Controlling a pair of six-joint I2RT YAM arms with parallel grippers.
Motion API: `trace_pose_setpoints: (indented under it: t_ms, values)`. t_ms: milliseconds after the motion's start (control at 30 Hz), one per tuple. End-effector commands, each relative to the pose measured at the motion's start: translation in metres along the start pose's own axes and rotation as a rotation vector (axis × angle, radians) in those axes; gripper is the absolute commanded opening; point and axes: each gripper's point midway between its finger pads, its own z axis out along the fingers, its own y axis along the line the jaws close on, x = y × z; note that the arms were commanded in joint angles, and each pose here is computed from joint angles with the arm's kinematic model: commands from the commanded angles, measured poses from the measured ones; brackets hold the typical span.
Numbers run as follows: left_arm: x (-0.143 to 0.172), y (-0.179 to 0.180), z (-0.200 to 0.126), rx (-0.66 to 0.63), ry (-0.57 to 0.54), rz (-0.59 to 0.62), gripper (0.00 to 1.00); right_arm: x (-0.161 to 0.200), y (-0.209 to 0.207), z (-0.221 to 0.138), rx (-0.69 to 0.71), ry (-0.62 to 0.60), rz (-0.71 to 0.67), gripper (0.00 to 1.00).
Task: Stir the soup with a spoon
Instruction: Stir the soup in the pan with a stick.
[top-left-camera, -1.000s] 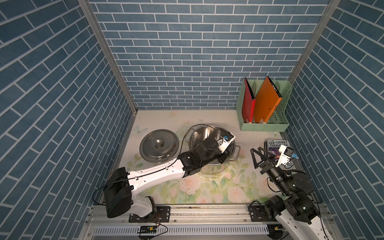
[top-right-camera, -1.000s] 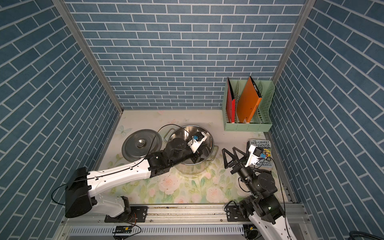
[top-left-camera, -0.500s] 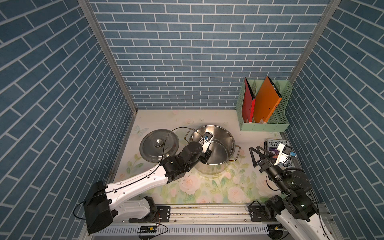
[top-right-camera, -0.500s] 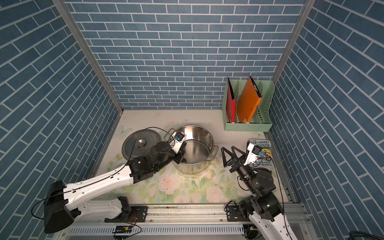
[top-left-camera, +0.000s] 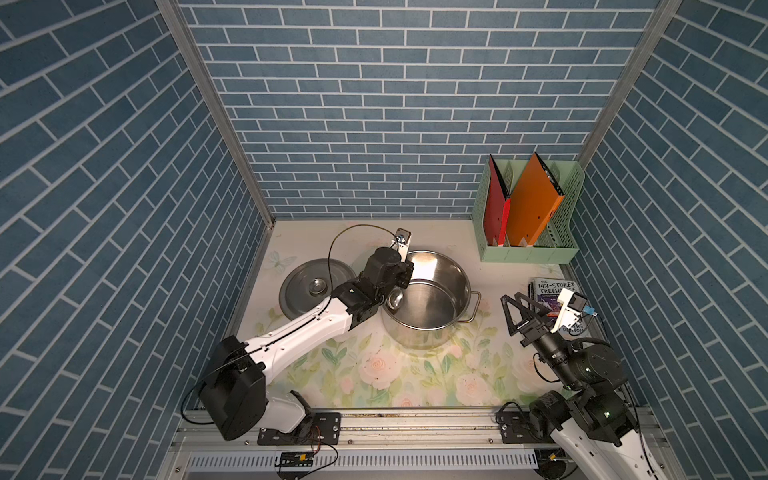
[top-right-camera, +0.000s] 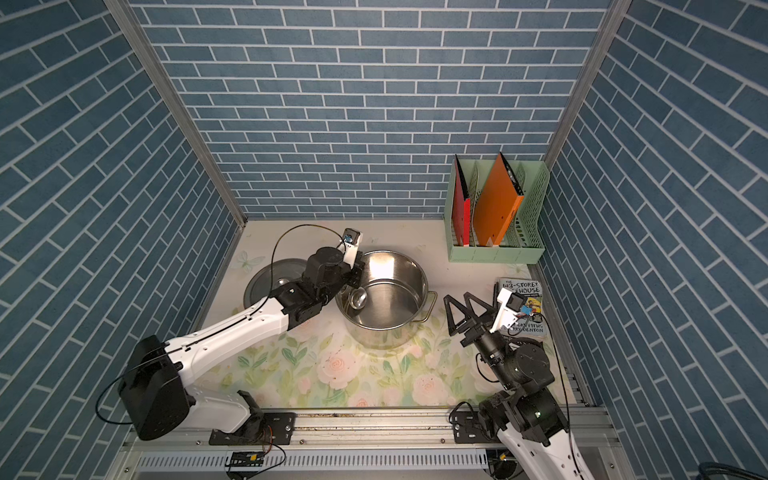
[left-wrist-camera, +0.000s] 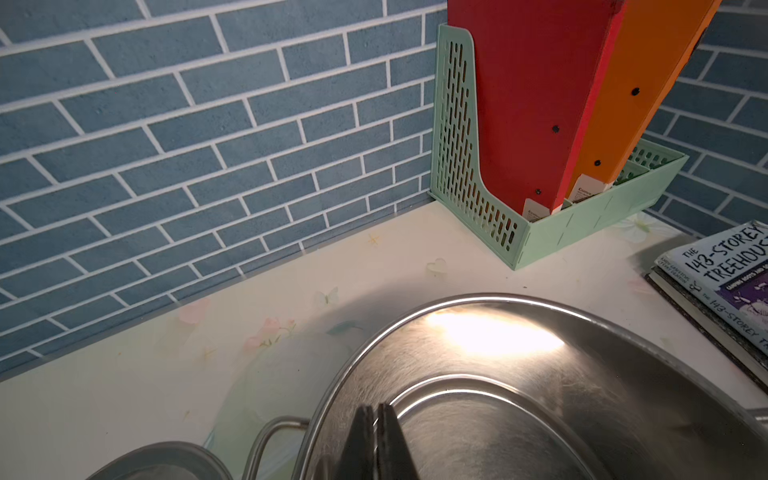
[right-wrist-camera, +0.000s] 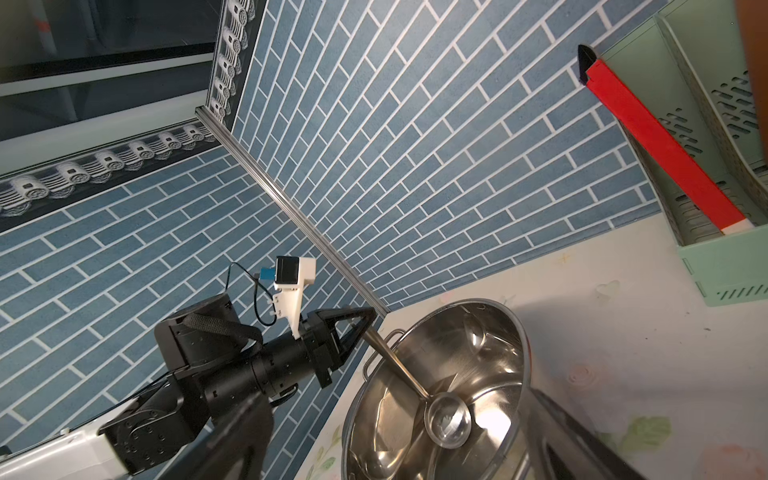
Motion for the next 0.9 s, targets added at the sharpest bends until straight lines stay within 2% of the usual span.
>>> trace_pose_setpoints:
  t_ms: [0,167,433,667,867]
  values:
    - [-0.029,-0.012,0.013,0.047,-0.071,0.0,0.0,-0.005,0.006,-0.004,-0.016,-0.019,0.007,0.97]
    - [-0.045,-0.042,0.027,0.175,-0.11,-0.02,0.0,-0.007,0.004,-0.009,-0.002,-0.025,0.005,0.97]
    - [-0.059,-0.104,0.021,0.332,-0.16,0.026,0.0,-0.007,0.005,-0.009,-0.005,-0.026,0.004,0.97]
    - [-0.057,-0.149,-0.006,0.434,-0.174,0.075,0.0,-0.006,0.004,-0.009,-0.003,-0.023,0.005,0.97]
    - [-0.033,-0.165,-0.035,0.466,-0.132,0.124,0.0,-0.004,0.002,-0.007,-0.001,-0.02,0.005,0.97]
